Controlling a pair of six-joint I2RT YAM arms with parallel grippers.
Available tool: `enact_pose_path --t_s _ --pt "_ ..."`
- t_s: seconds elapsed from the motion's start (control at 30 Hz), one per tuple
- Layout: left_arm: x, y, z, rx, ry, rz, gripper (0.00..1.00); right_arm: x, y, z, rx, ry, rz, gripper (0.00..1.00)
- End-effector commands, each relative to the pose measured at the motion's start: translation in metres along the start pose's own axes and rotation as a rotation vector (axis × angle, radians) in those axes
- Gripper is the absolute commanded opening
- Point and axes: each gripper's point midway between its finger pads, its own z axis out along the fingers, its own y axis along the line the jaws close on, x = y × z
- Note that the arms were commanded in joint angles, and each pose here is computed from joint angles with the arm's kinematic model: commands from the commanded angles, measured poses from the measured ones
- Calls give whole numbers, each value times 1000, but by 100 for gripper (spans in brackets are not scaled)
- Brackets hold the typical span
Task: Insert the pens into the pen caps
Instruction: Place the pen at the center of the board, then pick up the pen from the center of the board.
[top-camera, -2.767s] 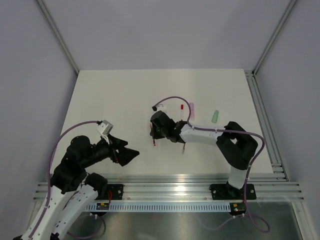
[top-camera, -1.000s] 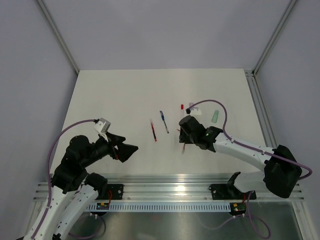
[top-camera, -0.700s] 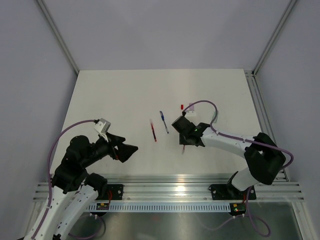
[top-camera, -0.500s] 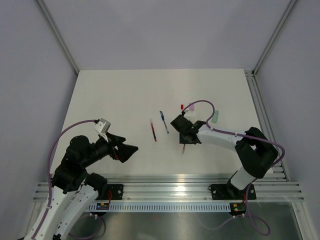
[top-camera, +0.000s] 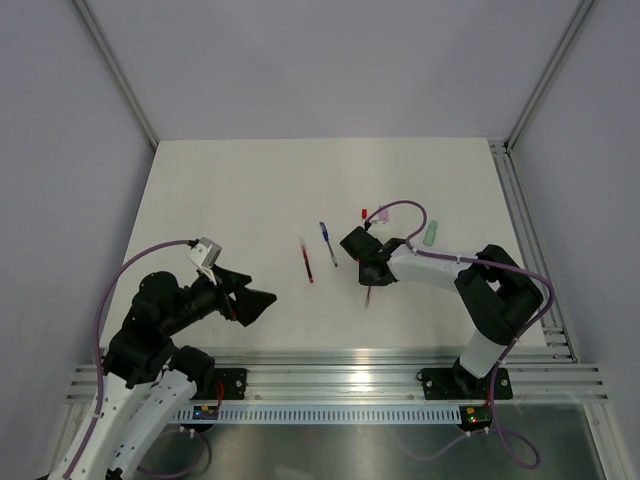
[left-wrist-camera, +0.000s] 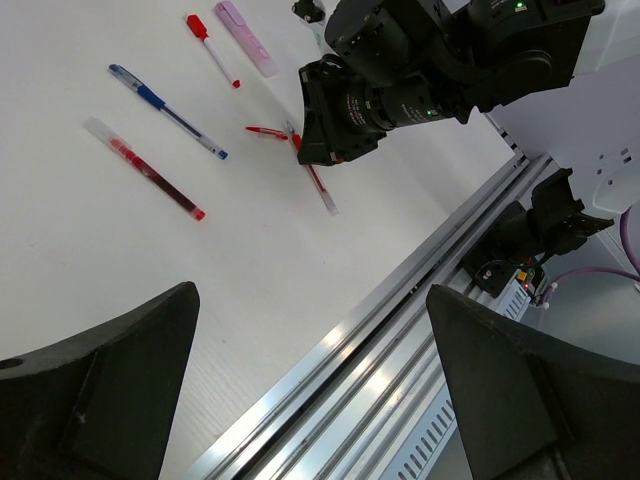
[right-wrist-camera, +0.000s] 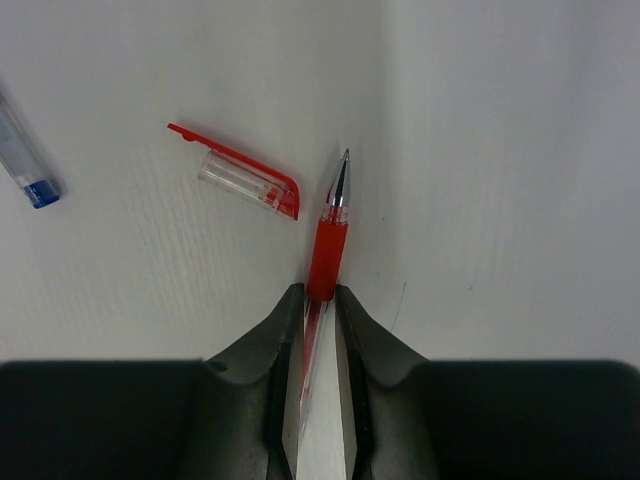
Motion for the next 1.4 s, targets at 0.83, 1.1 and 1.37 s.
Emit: enact_pose_path --t_s 0.83,1.1,1.37 --pt "12 -32 42 309 64 -258 99 -49 -13 -99 -317 -364 241 0" --pt "19 -49 64 366 107 -313 90 -74 46 -181 -676 -533 301 0" --pt "36 -55 88 397 146 -359 85 -70 111 -236 -918 -565 253 0"
